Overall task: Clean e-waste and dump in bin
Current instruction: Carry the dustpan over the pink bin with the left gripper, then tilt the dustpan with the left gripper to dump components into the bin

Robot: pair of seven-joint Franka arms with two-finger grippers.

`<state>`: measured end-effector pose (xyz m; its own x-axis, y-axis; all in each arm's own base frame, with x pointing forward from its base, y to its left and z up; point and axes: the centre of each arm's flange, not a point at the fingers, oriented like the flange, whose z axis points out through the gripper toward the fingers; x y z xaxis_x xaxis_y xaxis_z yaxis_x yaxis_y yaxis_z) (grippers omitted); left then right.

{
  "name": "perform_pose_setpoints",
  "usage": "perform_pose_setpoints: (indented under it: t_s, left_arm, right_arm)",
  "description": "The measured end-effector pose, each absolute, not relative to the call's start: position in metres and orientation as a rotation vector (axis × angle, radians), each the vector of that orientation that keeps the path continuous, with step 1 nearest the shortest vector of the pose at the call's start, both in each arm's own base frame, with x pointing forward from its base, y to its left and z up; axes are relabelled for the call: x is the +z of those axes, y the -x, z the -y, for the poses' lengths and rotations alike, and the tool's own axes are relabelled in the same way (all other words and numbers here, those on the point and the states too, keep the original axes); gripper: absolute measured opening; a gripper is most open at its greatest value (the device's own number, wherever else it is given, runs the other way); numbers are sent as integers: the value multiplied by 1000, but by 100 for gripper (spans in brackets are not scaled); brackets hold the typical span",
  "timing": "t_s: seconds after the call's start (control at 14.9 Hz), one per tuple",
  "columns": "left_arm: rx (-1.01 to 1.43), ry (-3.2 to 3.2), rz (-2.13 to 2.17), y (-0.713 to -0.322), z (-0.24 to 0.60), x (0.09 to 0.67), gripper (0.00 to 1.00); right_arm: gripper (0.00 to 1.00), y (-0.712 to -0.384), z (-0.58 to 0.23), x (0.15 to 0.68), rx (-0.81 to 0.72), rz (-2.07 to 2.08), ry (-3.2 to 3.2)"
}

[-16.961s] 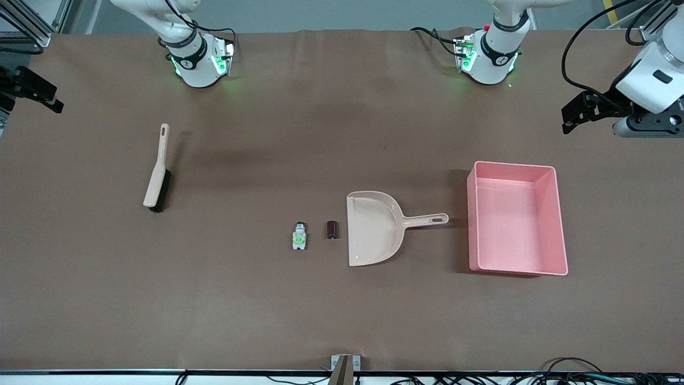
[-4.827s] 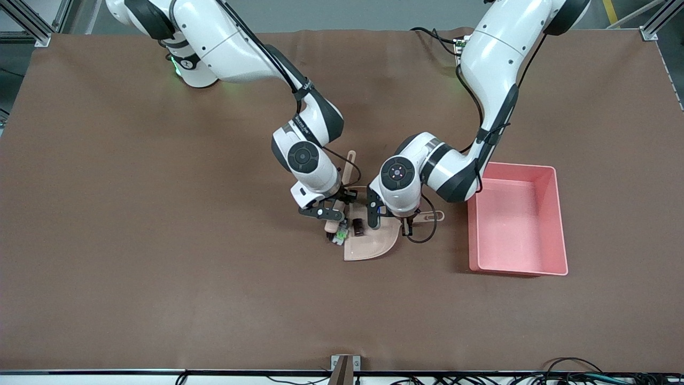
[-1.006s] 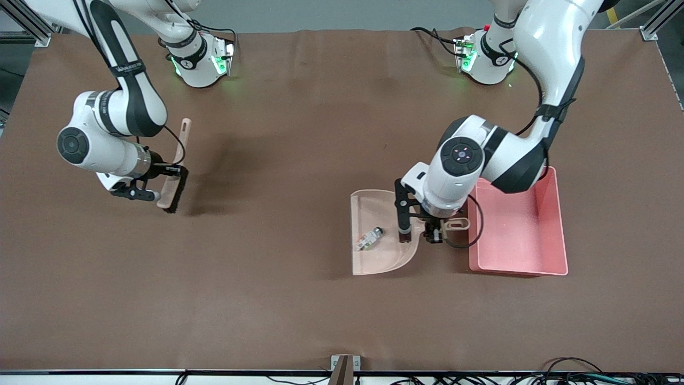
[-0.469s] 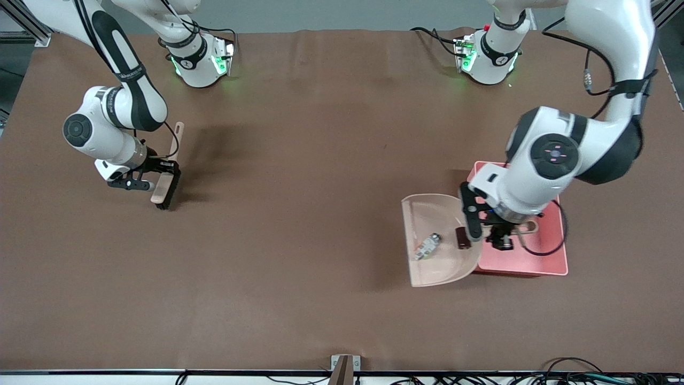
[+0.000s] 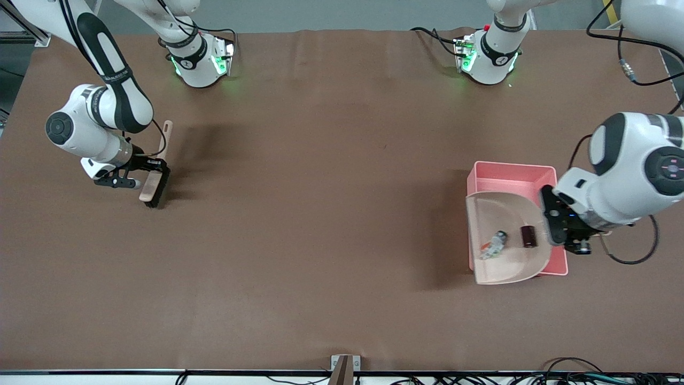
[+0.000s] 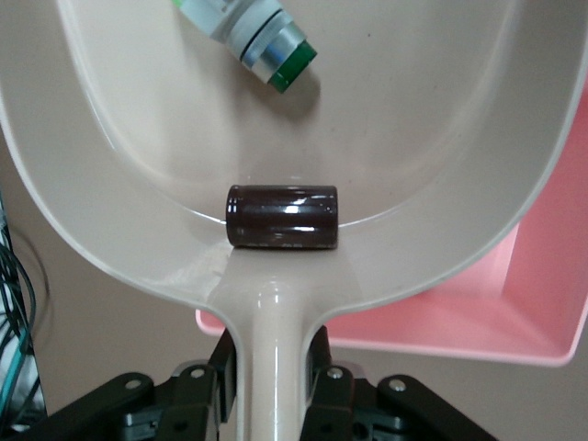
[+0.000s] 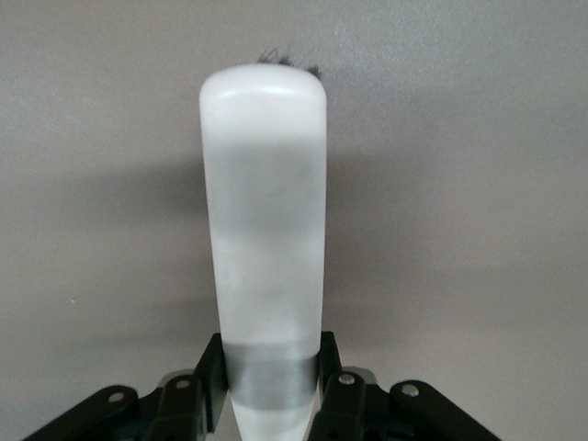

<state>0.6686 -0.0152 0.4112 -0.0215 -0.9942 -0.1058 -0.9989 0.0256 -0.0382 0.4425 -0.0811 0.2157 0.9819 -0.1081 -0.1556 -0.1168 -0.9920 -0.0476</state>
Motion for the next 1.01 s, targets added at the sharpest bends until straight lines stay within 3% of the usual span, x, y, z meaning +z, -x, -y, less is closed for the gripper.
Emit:
perform_pose_setpoints:
  t_s: [0.4, 0.94, 1.01]
  left_arm:
    - [224, 2034, -2208, -658, -51, 389, 33]
    - [431, 1887, -2190, -647, -75, 365, 33]
    - [447, 1871, -2175, -648, -75, 366, 33]
  right_arm:
    - [43, -440, 81, 207, 267, -177, 3065]
    - [43, -442, 82, 205, 249, -178, 3068]
    - [46, -442, 82, 205, 246, -178, 3069]
